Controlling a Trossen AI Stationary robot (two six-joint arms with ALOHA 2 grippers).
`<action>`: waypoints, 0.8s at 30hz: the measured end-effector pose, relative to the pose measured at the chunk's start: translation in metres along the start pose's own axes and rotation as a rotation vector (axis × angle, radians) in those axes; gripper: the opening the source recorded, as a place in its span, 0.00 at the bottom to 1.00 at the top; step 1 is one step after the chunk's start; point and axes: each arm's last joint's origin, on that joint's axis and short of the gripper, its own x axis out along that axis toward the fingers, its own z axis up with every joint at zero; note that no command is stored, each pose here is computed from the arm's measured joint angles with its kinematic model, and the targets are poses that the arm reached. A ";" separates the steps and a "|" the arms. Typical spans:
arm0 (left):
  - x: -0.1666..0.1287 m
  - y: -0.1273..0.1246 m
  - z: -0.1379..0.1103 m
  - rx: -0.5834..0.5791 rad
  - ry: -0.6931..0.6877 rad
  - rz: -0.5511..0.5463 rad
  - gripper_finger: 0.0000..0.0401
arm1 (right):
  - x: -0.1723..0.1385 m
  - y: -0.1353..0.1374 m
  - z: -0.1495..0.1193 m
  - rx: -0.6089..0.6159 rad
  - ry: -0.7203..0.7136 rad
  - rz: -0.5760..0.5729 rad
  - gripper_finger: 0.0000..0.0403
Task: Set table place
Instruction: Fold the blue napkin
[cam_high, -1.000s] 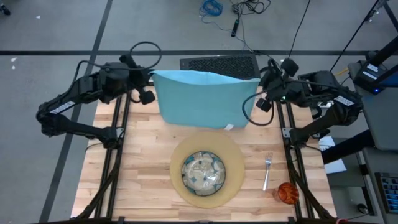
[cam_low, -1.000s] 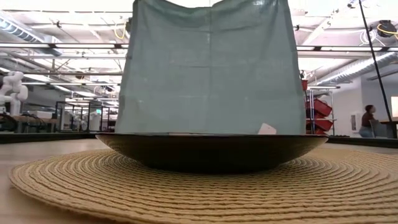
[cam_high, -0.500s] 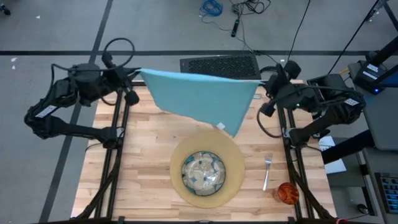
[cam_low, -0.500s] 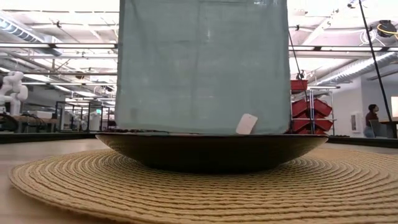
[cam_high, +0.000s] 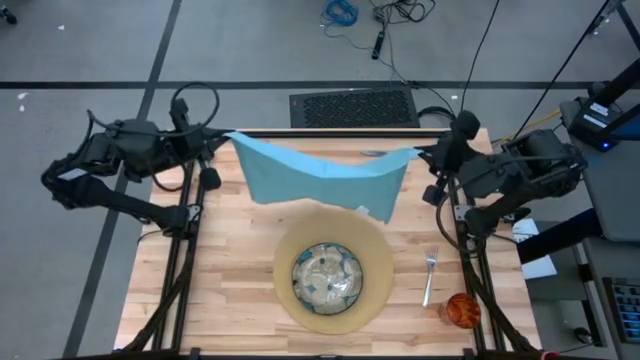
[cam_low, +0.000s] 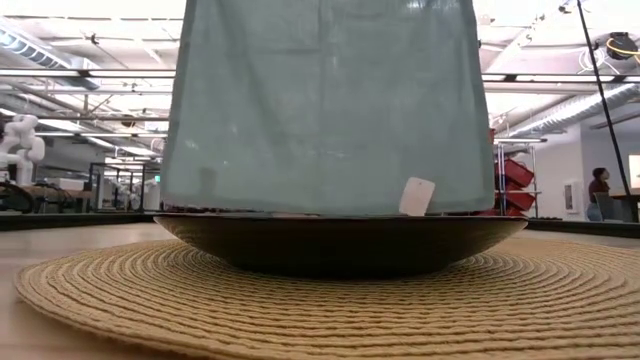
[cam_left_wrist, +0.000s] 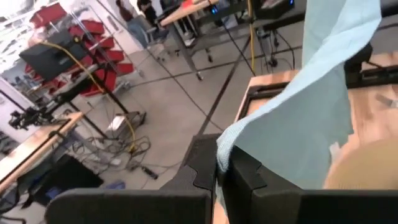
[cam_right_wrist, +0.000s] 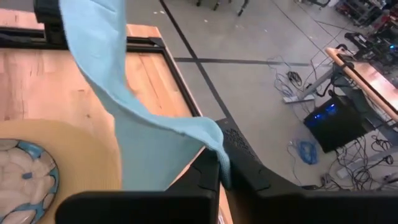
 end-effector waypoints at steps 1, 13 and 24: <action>-0.002 0.001 0.002 -0.003 -0.007 0.006 0.00 | -0.002 -0.002 0.000 0.000 -0.003 -0.007 0.00; 0.019 -0.002 -0.013 0.025 0.201 0.091 0.00 | 0.016 -0.032 -0.006 0.093 0.141 -0.013 0.00; 0.083 -0.017 -0.035 0.104 0.441 0.136 0.00 | 0.074 -0.036 -0.030 0.071 0.388 -0.107 0.00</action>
